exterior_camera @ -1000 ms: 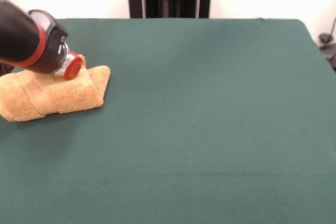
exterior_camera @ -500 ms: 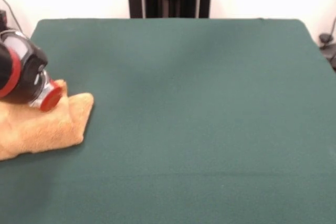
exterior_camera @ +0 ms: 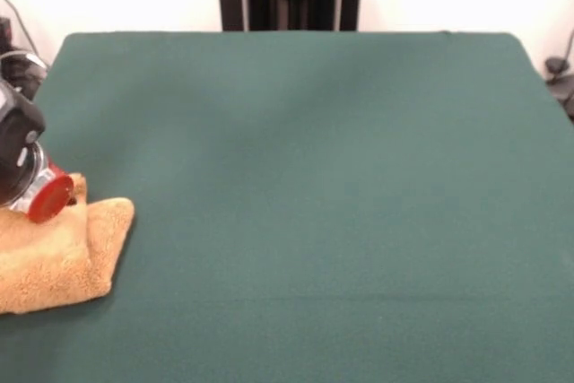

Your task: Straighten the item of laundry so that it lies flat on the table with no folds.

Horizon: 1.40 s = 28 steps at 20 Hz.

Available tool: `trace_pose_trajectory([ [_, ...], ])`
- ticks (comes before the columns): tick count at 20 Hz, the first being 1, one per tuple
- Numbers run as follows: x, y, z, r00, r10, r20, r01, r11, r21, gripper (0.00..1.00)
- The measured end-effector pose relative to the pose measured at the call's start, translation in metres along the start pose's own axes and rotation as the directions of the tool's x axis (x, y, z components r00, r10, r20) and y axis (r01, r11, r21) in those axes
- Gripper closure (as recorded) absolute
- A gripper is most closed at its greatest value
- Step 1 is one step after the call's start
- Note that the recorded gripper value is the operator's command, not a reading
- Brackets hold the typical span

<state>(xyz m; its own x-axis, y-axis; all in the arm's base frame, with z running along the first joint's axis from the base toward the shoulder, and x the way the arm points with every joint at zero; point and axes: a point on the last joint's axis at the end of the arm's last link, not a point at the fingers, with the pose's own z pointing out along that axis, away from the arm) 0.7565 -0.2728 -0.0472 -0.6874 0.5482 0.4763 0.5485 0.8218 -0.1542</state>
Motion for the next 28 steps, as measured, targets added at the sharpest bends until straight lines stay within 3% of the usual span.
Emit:
trace_pose_trajectory([
  [3, 0.002, -0.016, -0.005, 0.994, -0.069, 0.086, 0.076, 0.994, -0.079, 1.0],
  [6, 0.007, -0.036, -0.006, 0.981, -0.098, 0.165, 0.117, 0.987, -0.111, 1.0],
  [7, 0.011, -0.052, -0.006, 0.969, -0.107, 0.223, 0.137, 0.983, -0.123, 1.0],
  [10, 0.02, -0.083, -0.006, 0.942, -0.11, 0.317, 0.159, 0.979, -0.13, 1.0],
  [12, 0.034, -0.116, -0.005, 0.908, -0.11, 0.403, 0.177, 0.975, -0.133, 1.0],
  [16, 0.073, -0.165, -0.006, 0.868, -0.117, 0.483, 0.195, 0.974, -0.115, 1.0],
  [19, 0.105, -0.187, -0.008, 0.858, -0.135, 0.496, 0.205, 0.975, -0.088, 1.0],
  [21, 0.141, -0.203, -0.012, 0.86, -0.165, 0.482, 0.213, 0.976, -0.046, 1.0],
  [24, 0.164, -0.208, -0.015, 0.863, -0.188, 0.468, 0.221, 0.975, -0.016, 1.0],
  [25, 0.186, -0.208, -0.017, 0.864, -0.214, 0.455, 0.234, 0.972, 0.013, 1.0],
  [28, 0.204, -0.203, -0.018, 0.863, -0.241, 0.443, 0.25, 0.967, 0.039, 1.0],
])
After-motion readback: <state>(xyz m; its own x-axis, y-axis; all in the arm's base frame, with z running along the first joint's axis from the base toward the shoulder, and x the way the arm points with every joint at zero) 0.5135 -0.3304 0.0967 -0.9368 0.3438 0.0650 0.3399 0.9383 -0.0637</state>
